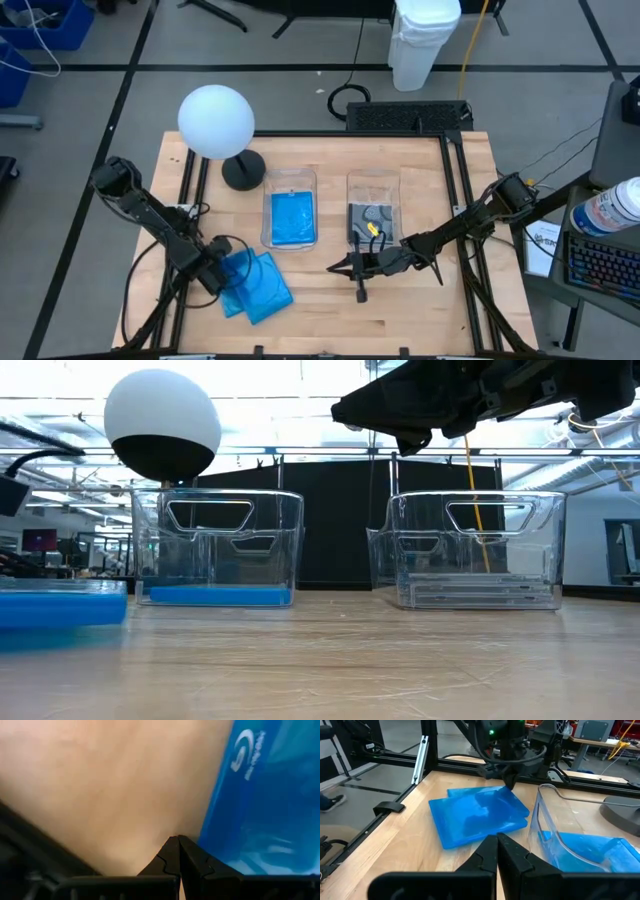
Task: Pick & place jewel cases by type
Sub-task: Put the blue CD case into the left transparent bin
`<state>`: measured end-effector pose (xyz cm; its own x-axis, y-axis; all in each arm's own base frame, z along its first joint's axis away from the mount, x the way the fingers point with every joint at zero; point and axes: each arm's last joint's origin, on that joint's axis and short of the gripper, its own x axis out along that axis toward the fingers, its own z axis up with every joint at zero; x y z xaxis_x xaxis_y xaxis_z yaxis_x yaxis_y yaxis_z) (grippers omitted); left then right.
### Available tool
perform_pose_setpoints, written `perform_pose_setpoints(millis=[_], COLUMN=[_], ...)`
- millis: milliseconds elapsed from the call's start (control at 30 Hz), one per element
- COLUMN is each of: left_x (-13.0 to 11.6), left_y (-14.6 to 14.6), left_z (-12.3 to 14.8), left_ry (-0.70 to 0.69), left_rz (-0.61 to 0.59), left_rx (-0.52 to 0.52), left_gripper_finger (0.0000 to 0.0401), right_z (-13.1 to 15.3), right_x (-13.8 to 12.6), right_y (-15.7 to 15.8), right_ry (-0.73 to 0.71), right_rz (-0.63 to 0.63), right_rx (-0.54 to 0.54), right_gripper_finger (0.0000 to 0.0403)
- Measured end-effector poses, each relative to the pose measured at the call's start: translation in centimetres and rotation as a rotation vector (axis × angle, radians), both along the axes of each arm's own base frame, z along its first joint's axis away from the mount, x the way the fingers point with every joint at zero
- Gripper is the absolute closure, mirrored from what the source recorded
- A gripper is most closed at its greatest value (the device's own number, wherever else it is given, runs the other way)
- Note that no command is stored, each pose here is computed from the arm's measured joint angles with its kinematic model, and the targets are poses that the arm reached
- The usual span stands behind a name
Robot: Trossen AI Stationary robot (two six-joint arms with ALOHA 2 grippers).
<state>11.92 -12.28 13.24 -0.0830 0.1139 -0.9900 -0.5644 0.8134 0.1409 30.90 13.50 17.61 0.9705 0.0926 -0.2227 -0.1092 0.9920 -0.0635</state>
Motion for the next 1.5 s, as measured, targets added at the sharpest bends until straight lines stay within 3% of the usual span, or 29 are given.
perform_pose_setpoints(millis=[533, 767, 1300, 1500], left_x=[1.1, 2.1, 3.5, 3.9], left_y=[-1.2, -2.1, -3.3, -4.2], left_z=[0.0, 0.1, -1.3, -0.3], left_ry=[-0.148, -0.274, -0.380, -0.379], left_rz=[0.029, 0.011, -0.041, -0.144], left_rx=[-0.093, -0.167, -0.143, -0.103], left_gripper_finger=[0.0398, 0.0397, 0.0396, 0.0396], right_z=[-0.1, -0.2, -0.2, -0.3], right_x=[0.0, 0.0, -0.1, -0.1], right_y=[0.0, 0.0, 0.0, 0.0], right_ry=[0.015, 0.019, 0.027, 0.032], right_rz=[-0.001, -0.005, -0.011, -0.011], right_rx=[0.000, 0.018, 0.041, 0.039], right_gripper_finger=[0.0403, 0.0403, 0.0403, 0.0403])
